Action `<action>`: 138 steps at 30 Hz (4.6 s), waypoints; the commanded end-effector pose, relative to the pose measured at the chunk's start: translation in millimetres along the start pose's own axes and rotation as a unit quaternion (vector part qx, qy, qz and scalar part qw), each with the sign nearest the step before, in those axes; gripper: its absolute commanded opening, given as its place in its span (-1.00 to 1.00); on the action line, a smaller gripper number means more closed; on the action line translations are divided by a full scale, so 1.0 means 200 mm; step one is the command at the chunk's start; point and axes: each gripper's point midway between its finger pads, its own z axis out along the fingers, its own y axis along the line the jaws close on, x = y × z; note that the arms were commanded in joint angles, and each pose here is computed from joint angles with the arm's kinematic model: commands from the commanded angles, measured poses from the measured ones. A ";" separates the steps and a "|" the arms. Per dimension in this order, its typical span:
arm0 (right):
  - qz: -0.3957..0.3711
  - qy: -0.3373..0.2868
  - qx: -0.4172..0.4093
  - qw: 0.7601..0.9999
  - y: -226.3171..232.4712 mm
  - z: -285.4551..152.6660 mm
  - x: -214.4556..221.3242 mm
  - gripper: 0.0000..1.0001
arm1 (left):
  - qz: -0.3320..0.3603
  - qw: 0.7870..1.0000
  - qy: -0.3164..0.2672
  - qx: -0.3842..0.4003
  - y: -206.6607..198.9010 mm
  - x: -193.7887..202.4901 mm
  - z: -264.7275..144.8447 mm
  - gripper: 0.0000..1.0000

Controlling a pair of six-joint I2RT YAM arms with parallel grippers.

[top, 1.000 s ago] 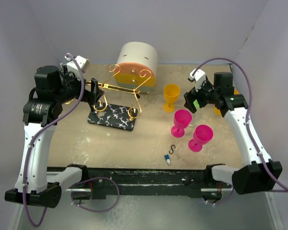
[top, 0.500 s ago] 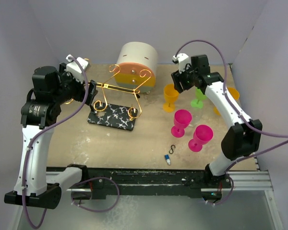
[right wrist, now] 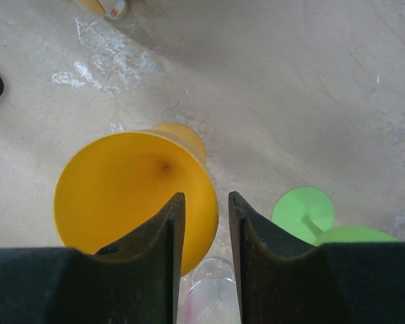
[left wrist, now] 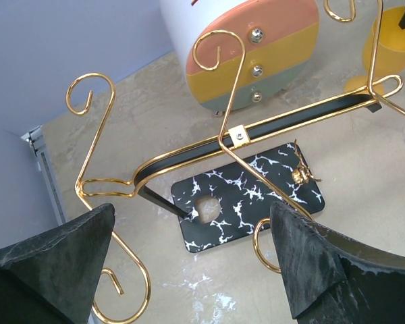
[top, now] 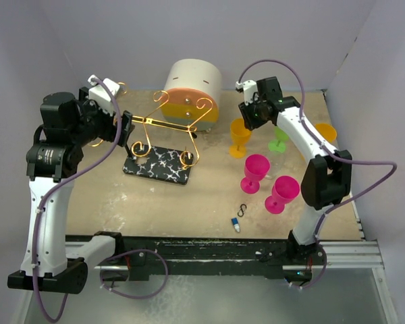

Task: Place the wine glass upside down on the wine glass rack

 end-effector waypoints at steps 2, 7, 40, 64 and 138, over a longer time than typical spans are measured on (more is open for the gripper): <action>0.006 -0.009 0.000 1.000 0.01 -0.02 -0.06 -0.43 | 0.004 0.999 -0.046 0.004 0.00 -0.13 -0.05 0.98; 0.007 -0.001 -0.005 1.000 0.01 0.02 -0.04 -0.68 | -0.030 0.998 -0.054 0.018 0.01 -0.13 -0.04 0.98; -0.014 -0.481 -0.031 0.876 0.11 -1.69 -1.03 -1.00 | -0.183 0.928 -0.189 0.263 -0.34 -0.81 0.31 0.98; -0.073 -0.484 -0.124 0.863 0.35 -1.63 -1.02 -1.00 | -0.270 0.887 -0.148 0.344 -0.67 -0.82 0.59 0.35; -0.027 -0.312 0.023 0.949 -0.06 -1.16 -0.44 0.89 | 0.041 0.902 -0.110 -0.415 1.06 -0.59 -0.37 -1.00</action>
